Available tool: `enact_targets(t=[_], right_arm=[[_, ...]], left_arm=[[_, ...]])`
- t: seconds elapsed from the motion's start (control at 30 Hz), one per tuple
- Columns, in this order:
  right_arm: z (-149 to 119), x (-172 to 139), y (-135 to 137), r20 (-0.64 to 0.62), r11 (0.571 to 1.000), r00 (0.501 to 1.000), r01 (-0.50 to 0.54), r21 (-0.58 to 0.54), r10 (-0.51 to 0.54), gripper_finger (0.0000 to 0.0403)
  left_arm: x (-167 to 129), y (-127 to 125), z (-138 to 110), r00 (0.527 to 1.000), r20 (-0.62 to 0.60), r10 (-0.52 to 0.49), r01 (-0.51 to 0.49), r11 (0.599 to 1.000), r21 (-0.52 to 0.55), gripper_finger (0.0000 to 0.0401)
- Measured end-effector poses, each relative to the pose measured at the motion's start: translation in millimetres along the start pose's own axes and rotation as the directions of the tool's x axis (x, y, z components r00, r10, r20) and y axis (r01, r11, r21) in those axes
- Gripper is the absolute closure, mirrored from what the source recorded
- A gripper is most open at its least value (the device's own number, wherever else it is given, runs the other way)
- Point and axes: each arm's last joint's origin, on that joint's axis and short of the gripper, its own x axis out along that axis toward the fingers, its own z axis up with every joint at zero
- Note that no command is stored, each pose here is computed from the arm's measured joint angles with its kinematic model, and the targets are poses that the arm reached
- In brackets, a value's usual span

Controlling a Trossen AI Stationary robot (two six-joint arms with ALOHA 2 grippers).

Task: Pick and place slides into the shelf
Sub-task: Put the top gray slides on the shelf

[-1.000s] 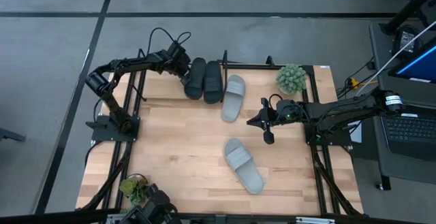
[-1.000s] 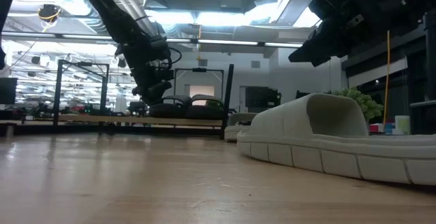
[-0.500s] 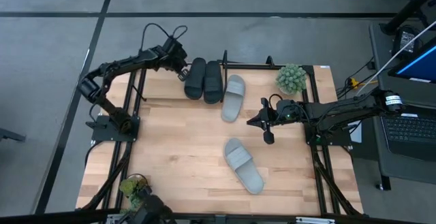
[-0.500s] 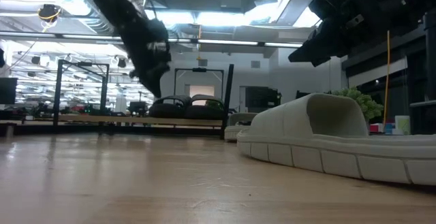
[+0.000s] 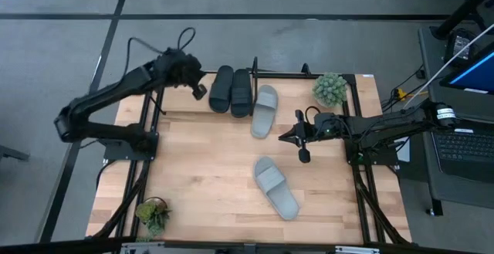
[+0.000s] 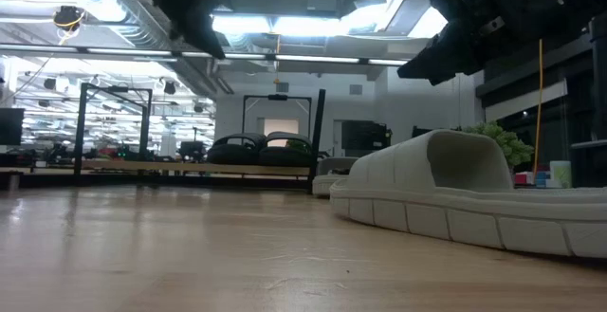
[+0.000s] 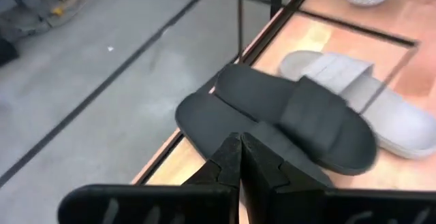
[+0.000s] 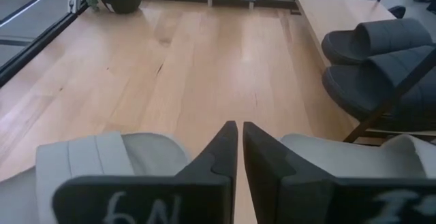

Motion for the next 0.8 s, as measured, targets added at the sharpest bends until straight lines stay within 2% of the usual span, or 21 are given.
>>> enact_targets(t=[0.13,0.23,0.37,0.5,0.8], right_arm=[[0,0,0,-0.001,1.0,1.0,0.0,0.003,0.0,0.0375],[0,0,0,-0.001,1.0,1.0,0.0,0.008,0.0,0.0375],[0,0,0,-0.001,1.0,1.0,0.0,0.009,0.0,0.0375],[0,0,0,-0.001,1.0,1.0,0.0,0.012,0.0,0.0375],[0,0,0,-0.005,0.999,1.0,0.0,0.032,0.0,0.0375]], left_arm=[[-21,-28,-20,0.999,0.053,-0.01,0.01,1.0,0.001,0.0401],[-30,-49,-42,0.988,0.119,-0.094,0.095,0.995,-0.005,0.0401],[-37,-73,-67,0.945,0.249,-0.213,0.221,0.975,-0.004,0.0401],[-41,-90,-88,0.91,0.323,-0.258,0.266,0.964,0.02,0.0401],[-52,-118,-114,0.873,0.331,-0.358,0.337,0.934,0.121,0.0401]])
